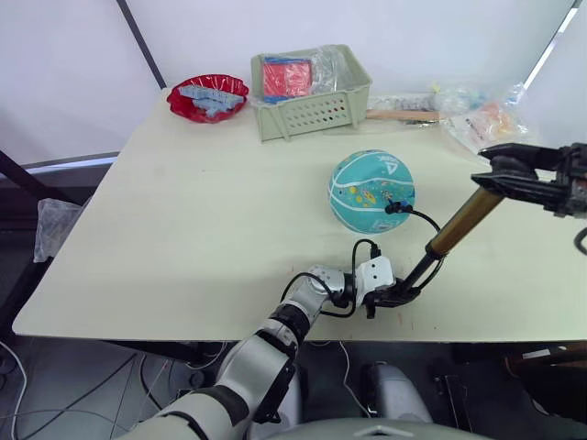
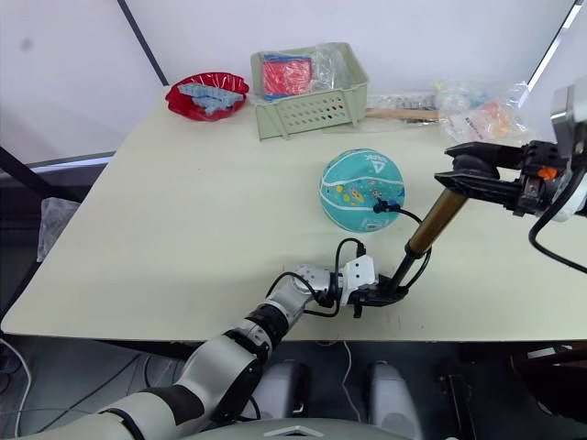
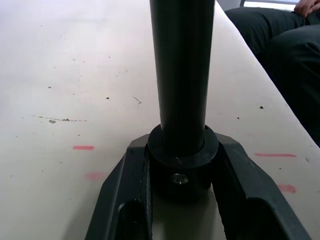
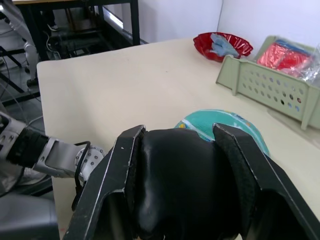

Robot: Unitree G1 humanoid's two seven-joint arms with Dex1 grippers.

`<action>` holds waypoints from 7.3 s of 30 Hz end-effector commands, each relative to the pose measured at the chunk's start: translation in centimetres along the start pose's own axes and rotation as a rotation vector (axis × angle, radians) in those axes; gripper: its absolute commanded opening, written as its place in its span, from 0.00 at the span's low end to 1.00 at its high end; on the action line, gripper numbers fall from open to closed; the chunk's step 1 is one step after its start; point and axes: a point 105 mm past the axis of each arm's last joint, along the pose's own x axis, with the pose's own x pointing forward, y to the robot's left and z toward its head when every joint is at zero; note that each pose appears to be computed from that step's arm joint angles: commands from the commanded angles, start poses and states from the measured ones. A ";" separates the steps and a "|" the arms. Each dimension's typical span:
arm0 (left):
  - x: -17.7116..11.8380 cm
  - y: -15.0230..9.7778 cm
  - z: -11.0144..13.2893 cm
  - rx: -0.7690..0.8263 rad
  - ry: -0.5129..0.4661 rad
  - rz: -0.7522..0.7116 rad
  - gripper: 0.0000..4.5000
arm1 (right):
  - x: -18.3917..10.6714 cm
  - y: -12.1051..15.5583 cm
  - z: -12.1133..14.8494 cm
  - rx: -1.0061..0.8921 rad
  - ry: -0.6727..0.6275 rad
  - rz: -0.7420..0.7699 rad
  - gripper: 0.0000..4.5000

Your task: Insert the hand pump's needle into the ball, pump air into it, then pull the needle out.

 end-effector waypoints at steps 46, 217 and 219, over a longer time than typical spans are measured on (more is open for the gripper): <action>-1.6 -1.9 -4.9 -0.131 0.146 -0.019 0.26 | 0.7 0.3 1.7 -0.128 -0.094 -0.009 0.36; -2.0 -1.6 -5.0 -0.129 0.158 -0.017 0.26 | 4.0 5.4 -14.1 0.063 0.127 0.040 0.36; -2.0 -1.6 -5.1 -0.129 0.158 -0.016 0.26 | 3.9 5.0 -13.6 0.055 0.113 0.028 0.36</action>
